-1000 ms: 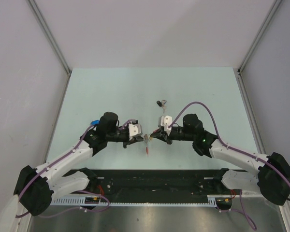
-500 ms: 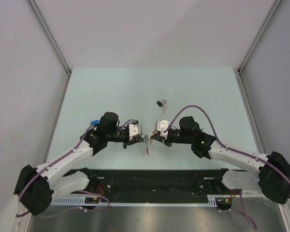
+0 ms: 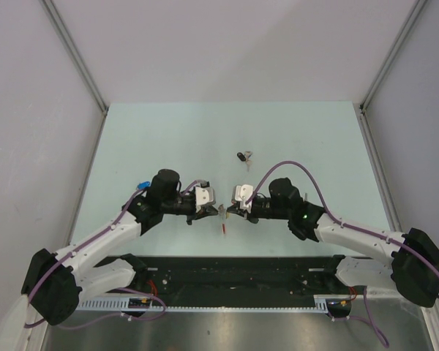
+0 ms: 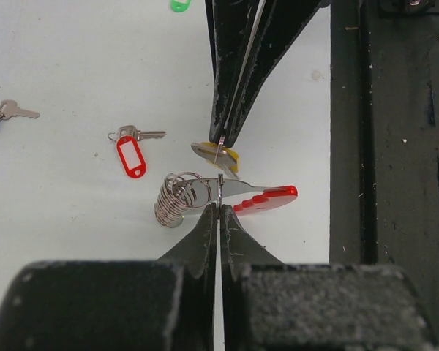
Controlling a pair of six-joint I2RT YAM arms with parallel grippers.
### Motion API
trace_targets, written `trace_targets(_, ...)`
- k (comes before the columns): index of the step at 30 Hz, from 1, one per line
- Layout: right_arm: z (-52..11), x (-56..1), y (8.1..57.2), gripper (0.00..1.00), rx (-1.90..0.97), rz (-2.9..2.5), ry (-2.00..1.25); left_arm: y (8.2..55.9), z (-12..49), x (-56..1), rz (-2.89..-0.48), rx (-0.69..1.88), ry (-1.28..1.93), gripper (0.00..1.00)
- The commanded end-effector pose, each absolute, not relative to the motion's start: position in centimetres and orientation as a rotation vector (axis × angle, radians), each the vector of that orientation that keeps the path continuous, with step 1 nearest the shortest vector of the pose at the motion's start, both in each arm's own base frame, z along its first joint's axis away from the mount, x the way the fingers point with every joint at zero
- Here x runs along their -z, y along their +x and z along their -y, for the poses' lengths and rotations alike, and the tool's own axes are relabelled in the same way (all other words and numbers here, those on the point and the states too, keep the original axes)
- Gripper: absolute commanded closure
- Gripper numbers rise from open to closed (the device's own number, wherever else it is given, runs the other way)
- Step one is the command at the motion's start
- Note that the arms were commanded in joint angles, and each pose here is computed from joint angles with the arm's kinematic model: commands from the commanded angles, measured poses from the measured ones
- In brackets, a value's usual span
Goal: Put the keys on the keyring
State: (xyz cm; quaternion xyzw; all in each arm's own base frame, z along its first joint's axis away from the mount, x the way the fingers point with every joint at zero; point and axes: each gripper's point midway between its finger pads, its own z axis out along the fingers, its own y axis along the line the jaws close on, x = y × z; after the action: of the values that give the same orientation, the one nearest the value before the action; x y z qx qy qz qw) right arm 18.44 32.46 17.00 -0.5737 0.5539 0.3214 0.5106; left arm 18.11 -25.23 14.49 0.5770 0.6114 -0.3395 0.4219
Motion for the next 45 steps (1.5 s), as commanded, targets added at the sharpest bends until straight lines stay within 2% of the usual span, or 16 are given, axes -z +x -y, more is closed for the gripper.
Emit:
trace_targets(1, -33.2, -18.6, 18.8, 1.0, -0.759, -1.282, -1.382, 18.1, 25.9, -16.1, -1.481, 0.881, 1.449, 1.0)
trace_targets(45, -33.1, -20.0, 18.4, 1.0, -0.644, -1.275, -1.463, 18.1, 25.7, -15.5, -1.501, 0.874, 1.48, 1.0)
